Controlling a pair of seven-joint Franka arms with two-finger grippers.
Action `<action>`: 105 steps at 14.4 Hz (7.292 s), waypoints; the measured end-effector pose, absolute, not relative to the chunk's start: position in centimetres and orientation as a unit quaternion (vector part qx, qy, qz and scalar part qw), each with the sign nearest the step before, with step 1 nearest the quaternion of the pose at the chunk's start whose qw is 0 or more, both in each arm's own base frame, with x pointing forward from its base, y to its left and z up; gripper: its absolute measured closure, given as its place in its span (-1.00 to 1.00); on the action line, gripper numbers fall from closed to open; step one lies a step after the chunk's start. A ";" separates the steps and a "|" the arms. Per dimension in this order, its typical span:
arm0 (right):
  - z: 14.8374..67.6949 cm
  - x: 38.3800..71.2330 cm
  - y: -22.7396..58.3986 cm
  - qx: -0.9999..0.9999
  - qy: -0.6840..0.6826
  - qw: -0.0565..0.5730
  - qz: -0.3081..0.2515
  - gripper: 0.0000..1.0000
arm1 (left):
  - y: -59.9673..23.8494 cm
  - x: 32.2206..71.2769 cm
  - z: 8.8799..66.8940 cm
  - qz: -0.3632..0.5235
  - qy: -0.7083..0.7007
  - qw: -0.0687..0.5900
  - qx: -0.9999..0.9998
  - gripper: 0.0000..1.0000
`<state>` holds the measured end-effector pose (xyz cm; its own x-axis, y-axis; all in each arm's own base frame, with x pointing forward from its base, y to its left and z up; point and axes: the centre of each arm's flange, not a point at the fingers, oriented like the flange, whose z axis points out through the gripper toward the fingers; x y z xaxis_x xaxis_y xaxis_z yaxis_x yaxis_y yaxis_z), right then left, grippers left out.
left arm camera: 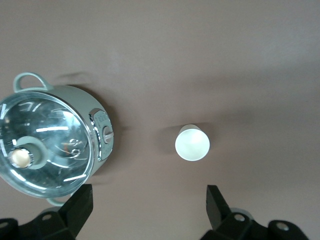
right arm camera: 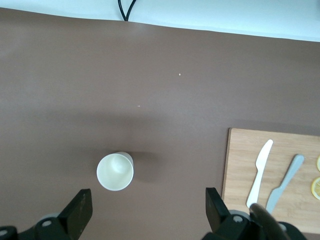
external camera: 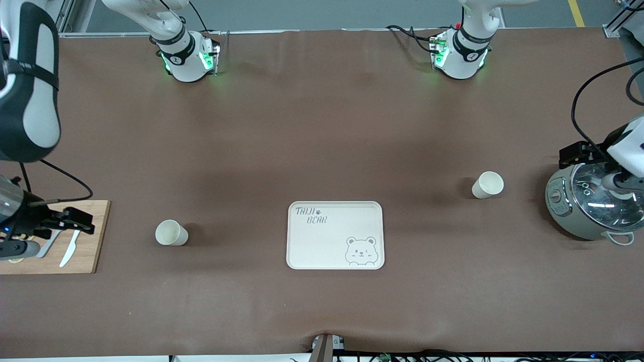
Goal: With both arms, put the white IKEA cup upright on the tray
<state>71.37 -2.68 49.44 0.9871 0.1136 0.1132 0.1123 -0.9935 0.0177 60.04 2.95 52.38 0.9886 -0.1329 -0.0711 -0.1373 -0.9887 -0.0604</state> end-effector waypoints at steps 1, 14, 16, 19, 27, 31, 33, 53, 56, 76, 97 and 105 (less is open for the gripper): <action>48.5 71.6 -2.6 0.997 0.058 0.005 0.056 -1.00 | 3.6 59.4 50.7 0.030 0.068 0.029 -0.997 -1.00; 38.0 74.8 -4.0 0.991 0.116 -0.005 0.066 -1.00 | 8.7 51.3 36.0 -0.008 0.079 -0.001 -0.997 -1.00; 36.8 74.8 -3.8 0.991 0.124 -0.006 0.059 -1.00 | 8.1 51.4 35.0 -0.019 0.076 -0.006 -0.997 -1.00; 34.8 74.4 -3.5 0.990 0.129 -0.009 0.049 -1.00 | 6.5 51.7 32.9 -0.044 0.073 -0.017 -0.996 -1.00; 32.5 72.4 -3.5 0.991 0.132 -0.015 0.029 -1.00 | 5.4 51.1 27.2 -0.034 0.075 -0.022 -0.996 -1.00; 32.3 70.9 -2.8 0.990 0.134 -0.020 0.040 -1.00 | 5.3 51.2 25.6 -0.032 0.076 -0.022 -0.996 -1.00; 31.5 69.9 -2.3 0.989 0.135 -0.020 0.051 -1.00 | 5.3 51.3 25.0 -0.034 0.076 -0.022 -0.996 -1.00; 26.9 67.1 -0.2 0.986 0.143 -0.014 0.083 -1.00 | 3.0 51.8 21.4 -0.052 0.081 -0.024 -0.995 0.55; 26.9 67.1 -0.2 0.986 0.142 -0.012 0.091 -1.00 | 2.3 51.8 21.4 -0.052 0.083 -0.026 -0.995 0.93; 22.9 67.0 -0.1 0.982 0.153 0.000 0.111 -1.00 | -23.4 56.1 26.7 -0.034 -0.058 -0.053 -0.996 0.93; 22.3 67.1 1.6 0.979 0.168 0.000 0.119 0.80 | -38.7 60.2 23.6 -0.030 -0.142 -0.034 -0.989 0.93; 22.9 67.3 2.2 0.979 0.166 -0.003 0.114 0.91 | -39.5 60.5 22.7 -0.068 -0.147 -0.025 -0.986 0.93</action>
<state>67.32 2.18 22.86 0.9187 0.3246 0.2249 0.3261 -0.9448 0.0312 60.55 -39.50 22.70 0.9473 0.2940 0.1270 0.2872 -0.9554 0.0690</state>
